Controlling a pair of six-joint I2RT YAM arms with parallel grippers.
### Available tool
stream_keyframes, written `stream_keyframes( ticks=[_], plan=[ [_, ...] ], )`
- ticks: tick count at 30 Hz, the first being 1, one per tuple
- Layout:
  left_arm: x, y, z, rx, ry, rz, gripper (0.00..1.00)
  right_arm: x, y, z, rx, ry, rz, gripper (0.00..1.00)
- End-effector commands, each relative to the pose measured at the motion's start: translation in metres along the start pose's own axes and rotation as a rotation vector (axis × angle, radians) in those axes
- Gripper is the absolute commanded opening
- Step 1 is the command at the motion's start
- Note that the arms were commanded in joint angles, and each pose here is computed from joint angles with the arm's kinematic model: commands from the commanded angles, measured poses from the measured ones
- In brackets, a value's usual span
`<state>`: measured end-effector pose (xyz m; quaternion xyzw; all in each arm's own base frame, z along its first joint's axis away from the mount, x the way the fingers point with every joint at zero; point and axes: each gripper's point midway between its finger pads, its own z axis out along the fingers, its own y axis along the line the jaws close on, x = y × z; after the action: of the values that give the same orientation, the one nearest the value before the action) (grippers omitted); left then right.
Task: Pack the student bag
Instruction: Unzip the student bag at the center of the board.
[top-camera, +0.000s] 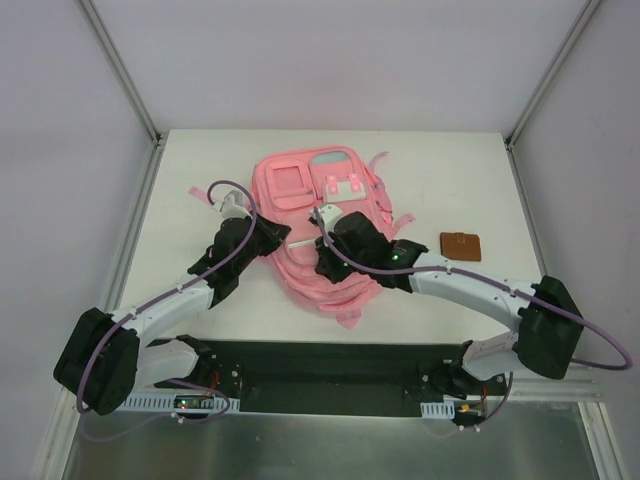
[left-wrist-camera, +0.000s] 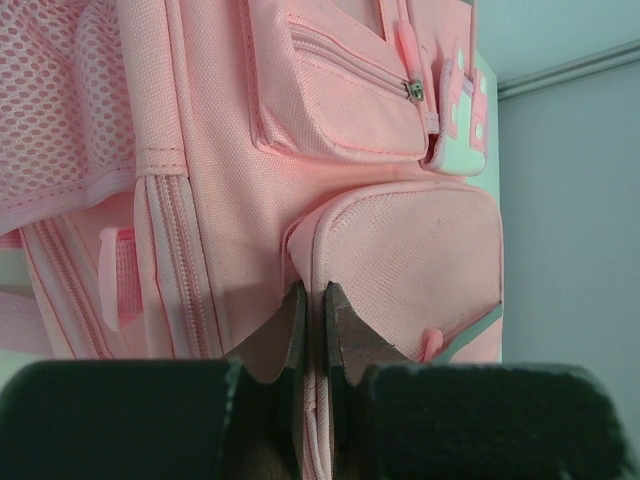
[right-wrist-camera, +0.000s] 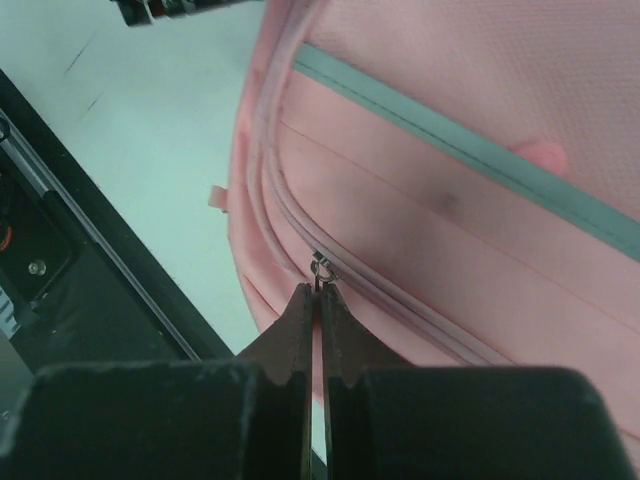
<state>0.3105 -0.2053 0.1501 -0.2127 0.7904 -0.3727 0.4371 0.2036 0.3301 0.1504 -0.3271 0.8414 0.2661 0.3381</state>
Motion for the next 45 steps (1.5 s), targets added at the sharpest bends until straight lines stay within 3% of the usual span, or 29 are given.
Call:
stream_keyframes(
  ticks=[1, 7, 8, 11, 12, 14, 16, 18, 22, 27, 31, 38, 40, 41, 42, 44, 45],
  plan=[
    [-0.009, -0.033, -0.005, 0.132, -0.020, -0.033, 0.00, -0.045, 0.030, 0.012, -0.030, -0.091, 0.046, 0.01],
    [-0.013, -0.025, -0.013, 0.107, -0.046, 0.003, 0.00, -0.044, 0.042, 0.027, -0.073, -0.047, 0.033, 0.06],
    [-0.014, -0.026, -0.015, 0.112, -0.049, 0.009, 0.00, -0.044, 0.038, 0.023, -0.055, -0.056, 0.031, 0.28],
    [-0.015, -0.024, -0.016, 0.088, -0.031, 0.061, 0.02, -0.045, 0.018, 0.001, 0.033, -0.103, 0.052, 0.55],
    [-0.016, -0.023, -0.017, 0.084, -0.029, 0.075, 0.14, -0.045, 0.010, -0.006, 0.046, -0.117, 0.106, 0.58],
    [-0.019, -0.022, -0.019, 0.087, -0.036, 0.097, 0.15, -0.037, -0.007, -0.027, 0.073, -0.153, 0.201, 0.62],
    [-0.022, -0.023, -0.020, 0.078, -0.036, 0.120, 0.25, -0.036, -0.033, -0.041, 0.121, -0.199, 0.335, 0.63],
    [-0.027, -0.027, -0.021, 0.077, -0.037, 0.153, 0.51, -0.026, -0.067, -0.060, 0.210, -0.259, 0.436, 0.69],
    [-0.032, -0.040, -0.026, 0.113, -0.031, 0.227, 0.70, -0.008, -0.113, -0.075, 0.304, -0.319, 0.659, 0.73],
    [-0.037, -0.062, -0.037, 0.179, 0.003, 0.390, 0.75, -0.009, -0.131, -0.069, 0.257, -0.296, 0.801, 0.72],
    [-0.037, -0.075, -0.045, 0.228, 0.033, 0.497, 0.77, -0.017, -0.132, -0.060, 0.195, -0.303, 0.834, 0.59],
    [-0.024, -0.103, -0.053, 0.382, 0.133, 0.631, 0.77, -0.019, -0.132, -0.044, 0.128, -0.266, 0.897, 0.57],
    [-0.016, -0.105, -0.053, 0.416, 0.180, 0.651, 0.77, -0.018, -0.130, -0.043, 0.109, -0.262, 0.904, 0.52],
    [-0.017, -0.109, -0.054, 0.430, 0.179, 0.669, 0.78, -0.026, -0.131, -0.044, 0.092, -0.296, 0.894, 0.47],
    [-0.015, -0.110, -0.054, 0.441, 0.187, 0.678, 0.78, -0.029, -0.130, -0.044, 0.081, -0.305, 0.890, 0.30],
    [-0.013, -0.111, -0.053, 0.456, 0.197, 0.704, 0.77, -0.033, -0.126, -0.045, 0.052, -0.306, 0.885, 0.20],
    [-0.012, -0.111, -0.052, 0.459, 0.203, 0.711, 0.78, -0.035, -0.124, -0.046, 0.036, -0.312, 0.877, 0.03]
  ],
)
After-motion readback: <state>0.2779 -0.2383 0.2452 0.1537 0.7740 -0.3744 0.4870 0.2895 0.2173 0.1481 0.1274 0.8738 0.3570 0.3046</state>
